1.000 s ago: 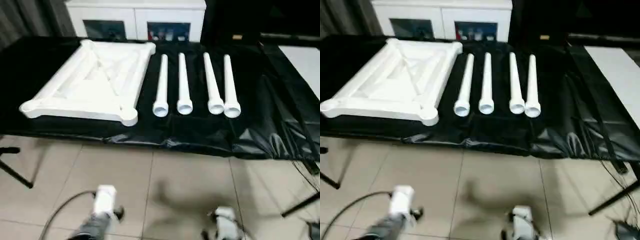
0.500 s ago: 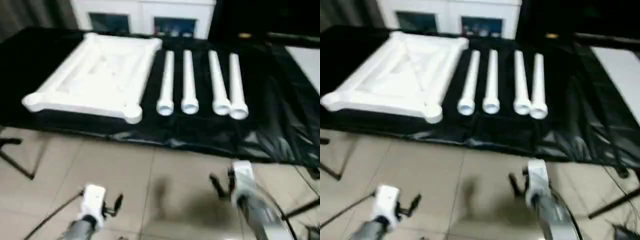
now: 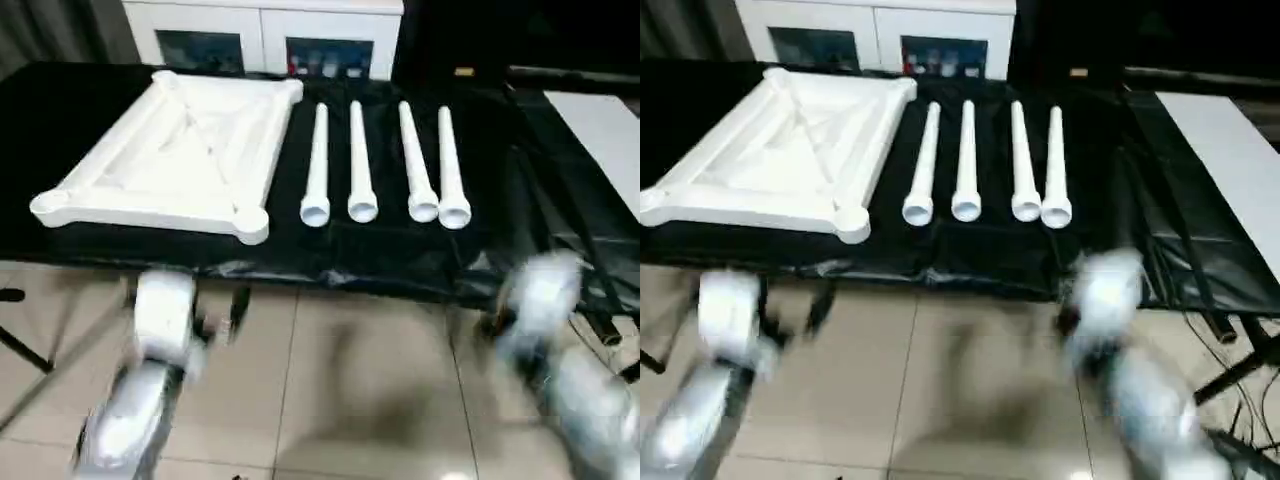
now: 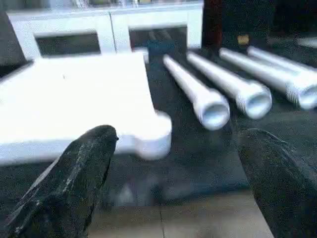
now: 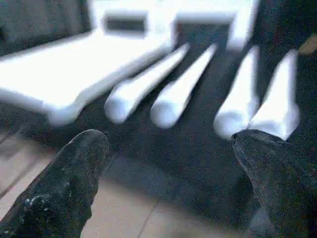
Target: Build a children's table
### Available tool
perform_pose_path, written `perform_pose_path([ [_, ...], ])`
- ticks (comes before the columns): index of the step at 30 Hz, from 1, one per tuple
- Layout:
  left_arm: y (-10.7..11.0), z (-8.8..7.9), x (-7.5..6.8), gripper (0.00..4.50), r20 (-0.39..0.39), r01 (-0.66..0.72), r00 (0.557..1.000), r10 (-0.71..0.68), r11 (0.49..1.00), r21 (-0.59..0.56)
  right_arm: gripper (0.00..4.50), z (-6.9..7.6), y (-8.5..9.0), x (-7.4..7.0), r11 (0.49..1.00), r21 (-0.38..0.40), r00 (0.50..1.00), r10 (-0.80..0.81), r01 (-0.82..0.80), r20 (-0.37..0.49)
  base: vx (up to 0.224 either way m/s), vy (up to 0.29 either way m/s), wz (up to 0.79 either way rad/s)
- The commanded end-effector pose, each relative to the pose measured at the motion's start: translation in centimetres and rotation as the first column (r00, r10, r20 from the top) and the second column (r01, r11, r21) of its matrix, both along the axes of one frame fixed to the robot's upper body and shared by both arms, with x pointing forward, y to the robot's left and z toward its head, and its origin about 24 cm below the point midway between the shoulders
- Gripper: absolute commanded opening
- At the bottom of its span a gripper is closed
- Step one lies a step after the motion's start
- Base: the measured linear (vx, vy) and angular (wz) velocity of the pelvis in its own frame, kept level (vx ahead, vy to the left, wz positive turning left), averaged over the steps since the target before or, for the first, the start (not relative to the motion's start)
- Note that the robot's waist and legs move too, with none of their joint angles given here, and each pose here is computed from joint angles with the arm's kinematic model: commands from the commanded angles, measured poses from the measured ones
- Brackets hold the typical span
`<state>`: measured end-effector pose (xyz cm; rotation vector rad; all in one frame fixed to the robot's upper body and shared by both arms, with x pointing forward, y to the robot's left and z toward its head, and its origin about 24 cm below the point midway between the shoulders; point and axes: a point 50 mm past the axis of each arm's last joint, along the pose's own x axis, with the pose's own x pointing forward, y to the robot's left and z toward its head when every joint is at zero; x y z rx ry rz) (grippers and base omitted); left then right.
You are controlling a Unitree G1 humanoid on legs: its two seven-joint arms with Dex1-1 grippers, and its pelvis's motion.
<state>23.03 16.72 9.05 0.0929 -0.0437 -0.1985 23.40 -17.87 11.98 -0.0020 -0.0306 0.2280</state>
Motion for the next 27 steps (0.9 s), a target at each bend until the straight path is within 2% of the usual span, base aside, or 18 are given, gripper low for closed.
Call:
perform_pose_path([
  [1,-0.4,1.3,0.9,4.39,0.028,-0.013,1.000,0.013,1.000,-0.001,4.50,0.5,-1.4,1.1,0.987,-0.006,0.987,-0.162,0.162,0.013,0.000,0.000,0.00],
  [2,-0.4,2.1,2.0,4.39,0.052,-0.028,0.998,0.029,1.000,-0.013,4.50,0.5,-1.8,2.0,0.971,-0.051,0.972,-0.233,0.233,0.012,0.000,0.000,0.00],
  [3,-0.4,2.5,2.5,4.39,0.066,-0.041,0.997,0.042,0.999,-0.020,4.50,0.3,-1.9,2.4,0.965,-0.075,0.968,-0.252,0.252,0.004,0.000,0.000,0.00],
  [4,-0.2,3.2,3.7,4.39,0.096,-0.081,0.992,0.084,0.996,-0.027,4.50,-0.2,-1.9,3.1,0.966,-0.077,0.968,-0.248,0.245,-0.027,0.000,0.000,0.00],
  [5,-0.2,3.4,4.1,4.39,0.104,-0.086,0.991,0.089,0.996,-0.035,4.50,-0.4,-1.8,3.3,0.970,-0.076,0.971,-0.234,0.231,-0.044,0.000,0.000,0.00],
  [7,-0.3,2.7,5.3,4.39,0.072,-0.108,0.992,0.108,0.994,0.007,4.50,-0.7,-0.8,3.8,0.984,-0.056,0.985,-0.172,0.170,-0.027,0.000,0.000,0.00],
  [8,-0.3,2.5,5.5,4.39,0.067,-0.115,0.991,0.116,0.993,-0.012,4.50,-0.6,-0.4,4.0,0.985,-0.052,0.986,-0.165,0.164,-0.016,0.000,0.000,0.00],
  [10,-0.3,2.1,6.1,4.39,0.055,-0.163,0.985,0.163,0.987,-0.015,4.50,-0.8,0.6,4.6,0.989,-0.026,0.989,-0.143,0.143,-0.020,0.000,0.000,0.00],
  [11,-0.7,2.0,6.5,4.39,0.060,-0.161,0.985,0.159,0.987,0.023,4.50,-1.0,1.2,4.9,0.990,-0.007,0.989,-0.141,0.141,-0.033,0.000,0.000,0.00],
  [15,-0.8,1.9,6.8,4.39,0.060,-0.153,0.987,0.150,0.987,0.049,4.50,-1.1,1.6,4.9,0.991,-0.025,0.990,-0.135,0.134,-0.035,-0.022,0.065,-0.13],
  [20,-0.8,1.4,7.1,4.39,0.063,-0.172,0.984,0.168,0.982,0.074,4.50,-1.7,1.4,5.0,0.991,-0.051,0.991,-0.127,0.125,-0.048,-0.049,0.234,-0.48],
  [23,-1.0,1.2,6.9,4.39,0.059,-0.177,0.983,0.172,0.981,0.080,4.50,-1.9,1.1,5.1,0.991,-0.041,0.990,-0.128,0.126,-0.055,-0.105,0.277,-0.52],
  [25,-1.0,1.1,6.7,4.39,0.060,-0.178,0.983,0.174,0.981,0.076,4.50,-2.2,1.0,5.1,0.990,-0.069,0.989,-0.127,0.122,-0.070,-0.063,0.197,-0.22],
  [27,-0.9,1.0,6.6,4.39,0.065,-0.183,0.982,0.177,0.977,0.107,4.50,-2.6,1.0,5.2,0.980,-0.132,0.985,-0.157,0.147,-0.066,-0.056,0.206,-0.19],
])
